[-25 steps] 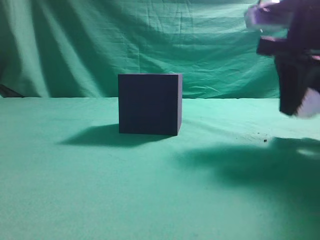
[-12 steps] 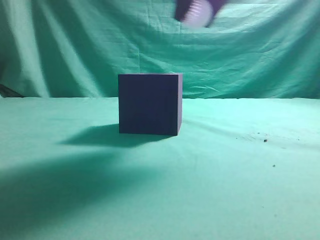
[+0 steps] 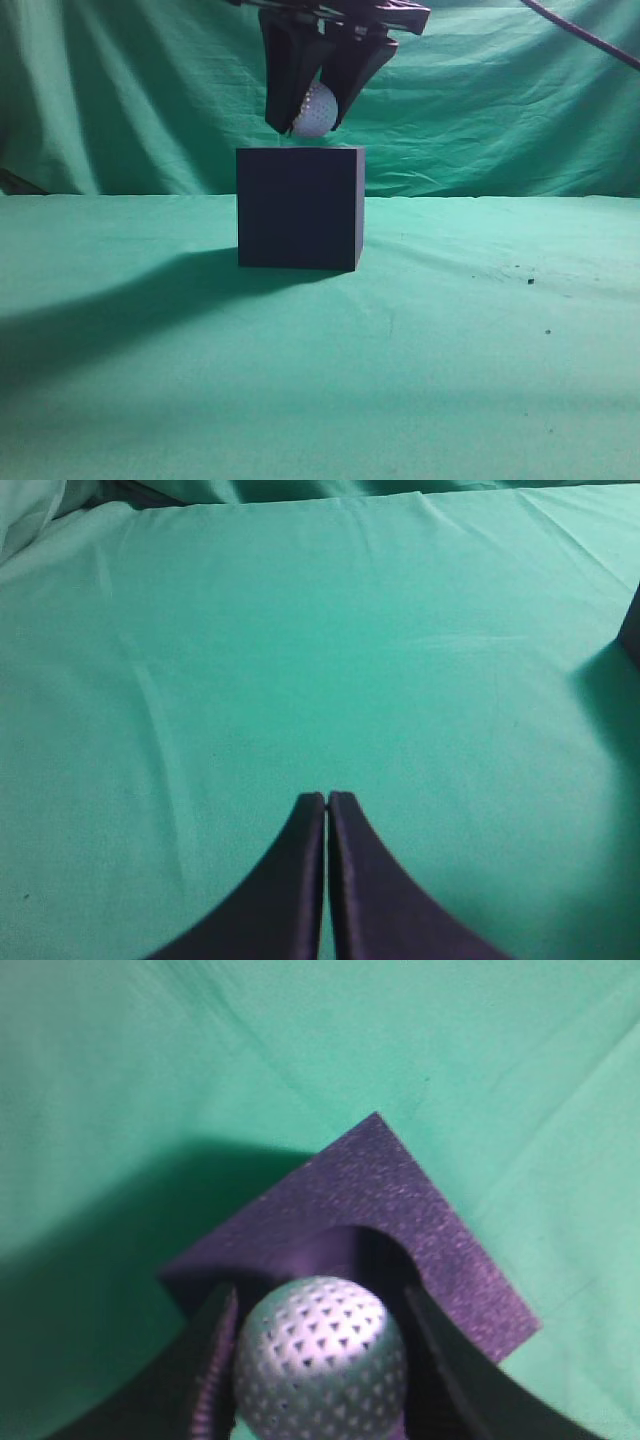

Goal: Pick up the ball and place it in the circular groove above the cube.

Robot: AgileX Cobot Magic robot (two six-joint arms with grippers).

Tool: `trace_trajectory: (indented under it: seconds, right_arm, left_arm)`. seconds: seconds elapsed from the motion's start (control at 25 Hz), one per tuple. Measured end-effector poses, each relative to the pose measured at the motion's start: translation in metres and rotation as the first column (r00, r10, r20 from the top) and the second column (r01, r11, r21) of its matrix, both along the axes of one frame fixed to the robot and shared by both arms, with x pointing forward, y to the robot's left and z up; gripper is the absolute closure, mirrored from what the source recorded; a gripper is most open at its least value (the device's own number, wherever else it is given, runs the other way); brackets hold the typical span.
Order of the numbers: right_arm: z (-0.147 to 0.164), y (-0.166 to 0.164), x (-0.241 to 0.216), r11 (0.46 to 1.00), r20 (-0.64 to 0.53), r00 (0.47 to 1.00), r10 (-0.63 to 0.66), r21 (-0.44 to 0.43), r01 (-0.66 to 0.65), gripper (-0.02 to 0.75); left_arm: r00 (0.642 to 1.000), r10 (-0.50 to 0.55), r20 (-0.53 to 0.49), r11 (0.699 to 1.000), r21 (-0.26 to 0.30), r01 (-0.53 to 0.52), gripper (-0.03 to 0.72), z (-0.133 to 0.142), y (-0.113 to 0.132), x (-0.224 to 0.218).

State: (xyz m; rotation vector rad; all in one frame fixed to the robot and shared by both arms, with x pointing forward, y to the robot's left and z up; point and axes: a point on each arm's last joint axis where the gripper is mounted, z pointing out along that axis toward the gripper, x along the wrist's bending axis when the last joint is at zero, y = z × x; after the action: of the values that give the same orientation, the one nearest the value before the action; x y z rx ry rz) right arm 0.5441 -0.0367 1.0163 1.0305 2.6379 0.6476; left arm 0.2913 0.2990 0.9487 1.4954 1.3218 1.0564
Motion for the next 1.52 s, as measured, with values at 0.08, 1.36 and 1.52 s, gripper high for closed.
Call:
trace_trajectory:
  seconds: [0.08, 1.36, 1.52]
  right_arm:
    - [-0.003, 0.000, 0.003, 1.000, 0.021, 1.000, 0.008, -0.012, -0.008, 0.426]
    - [0.143, -0.081, -0.089, 0.989, 0.027, 0.991, -0.133, 0.063, 0.131, 0.738]
    - [0.156, -0.108, -0.120, 0.982, 0.029, 0.985, -0.167, 0.099, 0.164, 0.738]
  left_arm:
    - [1.000, 0.000, 0.000, 1.000, 0.000, 0.000, 0.688, 0.000, 0.000, 0.000]
    - [1.000, 0.000, 0.000, 1.000, 0.000, 0.000, 0.688, 0.000, 0.000, 0.000]
    - [1.000, 0.000, 0.000, 1.000, 0.000, 0.000, 0.688, 0.000, 0.000, 0.000]
